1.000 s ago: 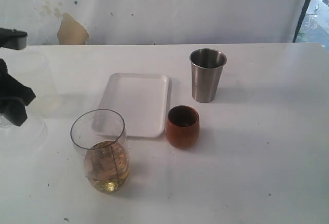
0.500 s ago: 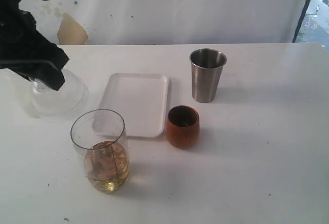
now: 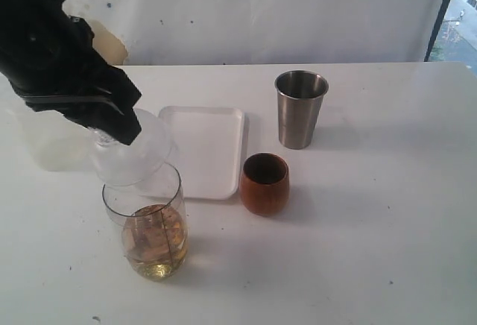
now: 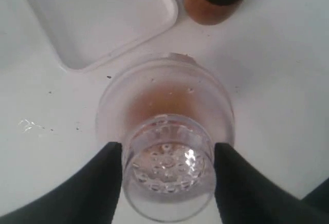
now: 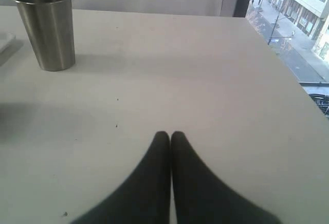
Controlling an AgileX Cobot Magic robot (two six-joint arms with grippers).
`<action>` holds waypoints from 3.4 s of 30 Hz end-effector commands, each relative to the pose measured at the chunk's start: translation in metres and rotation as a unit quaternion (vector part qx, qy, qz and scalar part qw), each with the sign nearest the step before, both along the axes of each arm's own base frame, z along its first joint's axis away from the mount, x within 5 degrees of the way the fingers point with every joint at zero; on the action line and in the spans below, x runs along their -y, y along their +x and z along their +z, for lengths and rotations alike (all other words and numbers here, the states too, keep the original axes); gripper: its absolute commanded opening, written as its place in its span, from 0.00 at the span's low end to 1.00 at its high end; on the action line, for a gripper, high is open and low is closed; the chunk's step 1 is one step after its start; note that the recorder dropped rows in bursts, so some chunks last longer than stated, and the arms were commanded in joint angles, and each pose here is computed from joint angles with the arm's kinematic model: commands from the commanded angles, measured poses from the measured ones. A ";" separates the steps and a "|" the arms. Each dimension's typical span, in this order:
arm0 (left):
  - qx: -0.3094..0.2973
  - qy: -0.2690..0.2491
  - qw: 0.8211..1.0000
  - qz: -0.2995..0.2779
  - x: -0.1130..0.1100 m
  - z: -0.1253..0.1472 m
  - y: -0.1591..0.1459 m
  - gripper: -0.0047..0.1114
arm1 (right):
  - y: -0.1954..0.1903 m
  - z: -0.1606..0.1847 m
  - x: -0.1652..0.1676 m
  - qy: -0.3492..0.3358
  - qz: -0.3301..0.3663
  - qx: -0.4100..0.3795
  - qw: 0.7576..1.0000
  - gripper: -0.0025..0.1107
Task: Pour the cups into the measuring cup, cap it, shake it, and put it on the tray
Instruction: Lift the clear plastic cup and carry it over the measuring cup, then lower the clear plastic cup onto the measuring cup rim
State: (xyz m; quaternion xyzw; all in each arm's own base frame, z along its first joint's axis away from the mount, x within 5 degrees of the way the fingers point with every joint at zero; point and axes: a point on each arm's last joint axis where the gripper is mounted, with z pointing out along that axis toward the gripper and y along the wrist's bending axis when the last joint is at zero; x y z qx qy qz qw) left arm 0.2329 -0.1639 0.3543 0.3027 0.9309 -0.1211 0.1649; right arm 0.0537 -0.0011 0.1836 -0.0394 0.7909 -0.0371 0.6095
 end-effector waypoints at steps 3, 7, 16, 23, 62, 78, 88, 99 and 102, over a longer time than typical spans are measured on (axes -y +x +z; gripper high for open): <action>0.001 -0.006 1.000 -0.012 0.011 0.004 -0.011 0.04 | 0.000 -0.001 0.000 -0.005 -0.001 0.004 1.000 0.02; 0.006 0.006 1.000 0.004 0.009 0.003 -0.010 0.04 | 0.000 -0.001 0.000 -0.005 -0.001 0.004 1.000 0.02; -0.012 0.047 0.999 0.012 0.003 -0.019 -0.011 0.04 | 0.000 -0.001 0.000 -0.005 -0.001 0.004 1.000 0.02; -0.012 0.046 0.999 0.012 0.003 -0.018 -0.011 0.04 | 0.000 -0.001 0.000 -0.005 -0.001 0.004 1.000 0.02; 0.002 -0.013 1.000 -0.018 0.017 -0.020 -0.006 0.37 | 0.000 -0.001 0.000 -0.005 -0.001 0.004 1.000 0.02; 0.006 -0.031 0.999 -0.028 0.021 -0.019 -0.006 0.38 | 0.000 -0.001 0.000 -0.005 -0.001 0.004 1.000 0.02; 0.001 -0.002 0.999 -0.032 0.016 -0.021 -0.007 0.47 | 0.000 -0.001 0.000 -0.005 -0.001 0.004 1.000 0.02; 0.015 -0.014 0.999 -0.028 0.018 -0.019 -0.005 0.47 | 0.000 -0.001 0.000 -0.005 -0.001 0.004 1.000 0.02; 0.014 -0.016 0.999 -0.027 0.018 -0.019 -0.005 0.47 | 0.000 -0.001 0.000 -0.005 -0.001 0.004 1.000 0.02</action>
